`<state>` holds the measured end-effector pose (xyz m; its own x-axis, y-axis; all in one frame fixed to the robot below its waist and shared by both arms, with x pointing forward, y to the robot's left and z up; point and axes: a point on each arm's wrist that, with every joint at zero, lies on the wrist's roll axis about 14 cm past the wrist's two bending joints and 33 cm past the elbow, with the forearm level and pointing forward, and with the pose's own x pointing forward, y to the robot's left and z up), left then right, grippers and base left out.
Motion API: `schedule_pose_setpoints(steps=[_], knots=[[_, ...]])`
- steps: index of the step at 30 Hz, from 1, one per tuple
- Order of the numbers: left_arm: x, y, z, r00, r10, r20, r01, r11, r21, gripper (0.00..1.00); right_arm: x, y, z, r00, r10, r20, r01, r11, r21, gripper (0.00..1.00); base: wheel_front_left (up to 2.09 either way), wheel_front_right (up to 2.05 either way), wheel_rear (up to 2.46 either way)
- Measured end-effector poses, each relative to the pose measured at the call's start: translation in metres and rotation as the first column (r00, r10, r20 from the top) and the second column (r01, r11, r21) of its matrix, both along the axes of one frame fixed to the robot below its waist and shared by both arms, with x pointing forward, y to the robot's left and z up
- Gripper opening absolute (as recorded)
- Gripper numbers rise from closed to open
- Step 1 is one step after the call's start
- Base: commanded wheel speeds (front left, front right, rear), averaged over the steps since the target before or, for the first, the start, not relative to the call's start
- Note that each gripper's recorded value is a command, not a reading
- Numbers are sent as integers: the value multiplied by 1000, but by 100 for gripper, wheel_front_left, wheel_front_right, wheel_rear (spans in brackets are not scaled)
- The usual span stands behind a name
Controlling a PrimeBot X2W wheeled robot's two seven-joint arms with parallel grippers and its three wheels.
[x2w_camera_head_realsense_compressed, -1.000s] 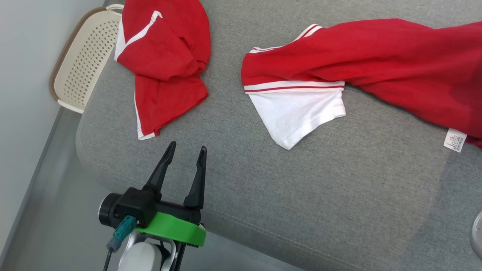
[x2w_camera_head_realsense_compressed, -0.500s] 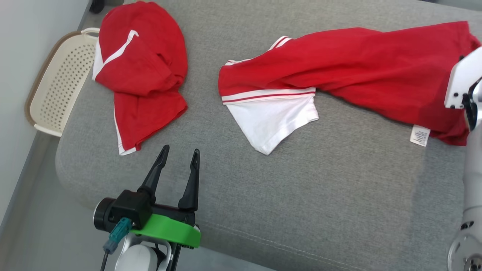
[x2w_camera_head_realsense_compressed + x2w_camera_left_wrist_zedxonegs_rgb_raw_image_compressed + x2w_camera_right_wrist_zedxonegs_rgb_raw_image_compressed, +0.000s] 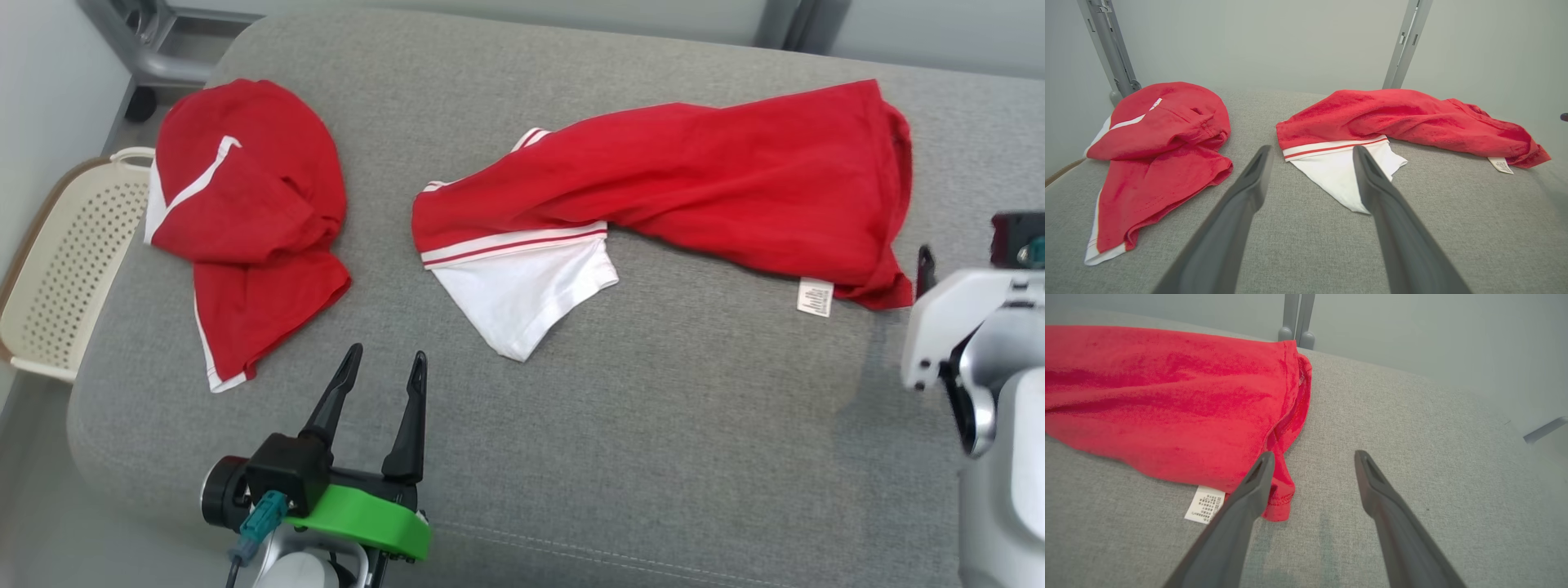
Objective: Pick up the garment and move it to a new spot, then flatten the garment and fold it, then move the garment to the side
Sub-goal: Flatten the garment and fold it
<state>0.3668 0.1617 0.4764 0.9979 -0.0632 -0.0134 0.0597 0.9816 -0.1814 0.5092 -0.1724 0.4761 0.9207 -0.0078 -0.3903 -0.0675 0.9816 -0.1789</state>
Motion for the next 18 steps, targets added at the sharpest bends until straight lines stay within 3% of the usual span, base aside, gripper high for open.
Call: schedule_pose_setpoints(steps=[7,18], knots=[[2,-12,4,999,-39,14,39,999,-7,100,-37,-5,-17,1000,0,-18,0,1000,26,100,0,0,0],[4,-9,-7,999,-36,-18,36,999,-5,100,-40,25,-64,991,70,-110,-57,991,118,100,0,0,0]])
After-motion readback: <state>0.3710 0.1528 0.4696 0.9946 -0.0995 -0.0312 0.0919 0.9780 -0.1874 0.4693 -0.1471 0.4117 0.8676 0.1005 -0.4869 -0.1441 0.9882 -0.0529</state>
